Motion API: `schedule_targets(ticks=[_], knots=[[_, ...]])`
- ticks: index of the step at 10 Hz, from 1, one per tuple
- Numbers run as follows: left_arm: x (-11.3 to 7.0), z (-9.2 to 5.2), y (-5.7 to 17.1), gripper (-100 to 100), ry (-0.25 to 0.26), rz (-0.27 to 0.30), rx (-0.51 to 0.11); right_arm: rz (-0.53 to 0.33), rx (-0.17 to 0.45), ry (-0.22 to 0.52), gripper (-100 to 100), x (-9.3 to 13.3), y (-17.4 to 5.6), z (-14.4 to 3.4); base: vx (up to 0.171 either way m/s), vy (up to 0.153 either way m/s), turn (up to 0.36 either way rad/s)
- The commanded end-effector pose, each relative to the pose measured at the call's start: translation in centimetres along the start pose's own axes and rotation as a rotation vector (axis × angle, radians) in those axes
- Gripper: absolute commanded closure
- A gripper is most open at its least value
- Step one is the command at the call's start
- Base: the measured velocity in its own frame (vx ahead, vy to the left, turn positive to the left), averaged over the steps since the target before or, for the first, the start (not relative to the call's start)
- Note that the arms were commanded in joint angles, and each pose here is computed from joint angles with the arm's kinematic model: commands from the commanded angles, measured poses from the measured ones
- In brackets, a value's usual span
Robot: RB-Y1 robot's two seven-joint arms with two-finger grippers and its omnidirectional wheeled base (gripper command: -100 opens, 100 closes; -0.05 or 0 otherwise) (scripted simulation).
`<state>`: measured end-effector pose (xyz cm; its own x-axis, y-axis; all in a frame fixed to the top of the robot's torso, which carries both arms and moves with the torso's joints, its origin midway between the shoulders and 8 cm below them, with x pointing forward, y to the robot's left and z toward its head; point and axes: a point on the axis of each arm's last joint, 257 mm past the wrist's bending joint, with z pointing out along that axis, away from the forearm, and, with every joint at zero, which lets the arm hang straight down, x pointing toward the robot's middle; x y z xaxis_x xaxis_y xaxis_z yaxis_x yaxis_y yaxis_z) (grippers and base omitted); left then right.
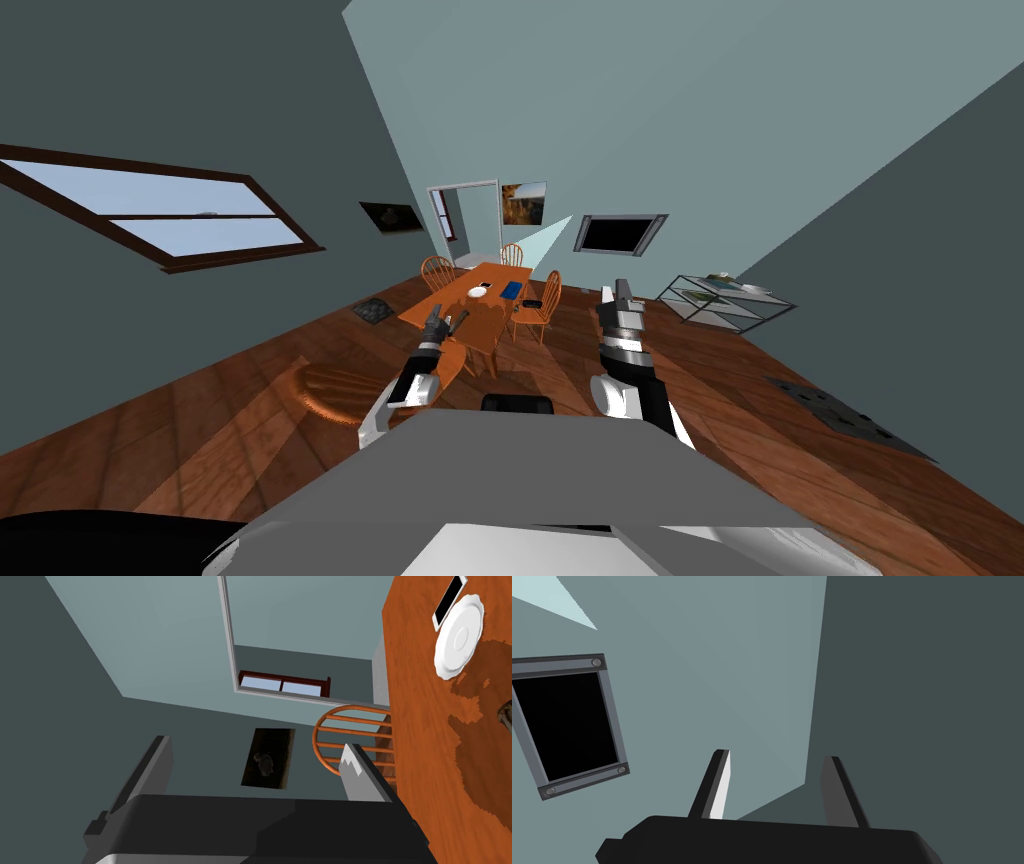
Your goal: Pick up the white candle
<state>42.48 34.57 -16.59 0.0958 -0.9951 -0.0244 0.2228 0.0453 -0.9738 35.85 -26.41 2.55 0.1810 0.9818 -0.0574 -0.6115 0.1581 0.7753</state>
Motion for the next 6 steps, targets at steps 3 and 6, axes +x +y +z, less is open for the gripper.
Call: schedule_targets(ticks=[3, 6], knots=[[-3.7, -0.2, 3.8, -100, -0.052, -0.015, -0.098, 0.000, 0.000, 0.000, 0, 0.0, 0.0, 0.0, 0.040, -0.133, 0.000], [-7.5, -0.6, 6.9, -100, -0.111, -0.026, -0.183, 0.000, 0.000, 0.000, 0, 0.0, 0.0, 0.0, 0.052, -0.117, -0.002]])
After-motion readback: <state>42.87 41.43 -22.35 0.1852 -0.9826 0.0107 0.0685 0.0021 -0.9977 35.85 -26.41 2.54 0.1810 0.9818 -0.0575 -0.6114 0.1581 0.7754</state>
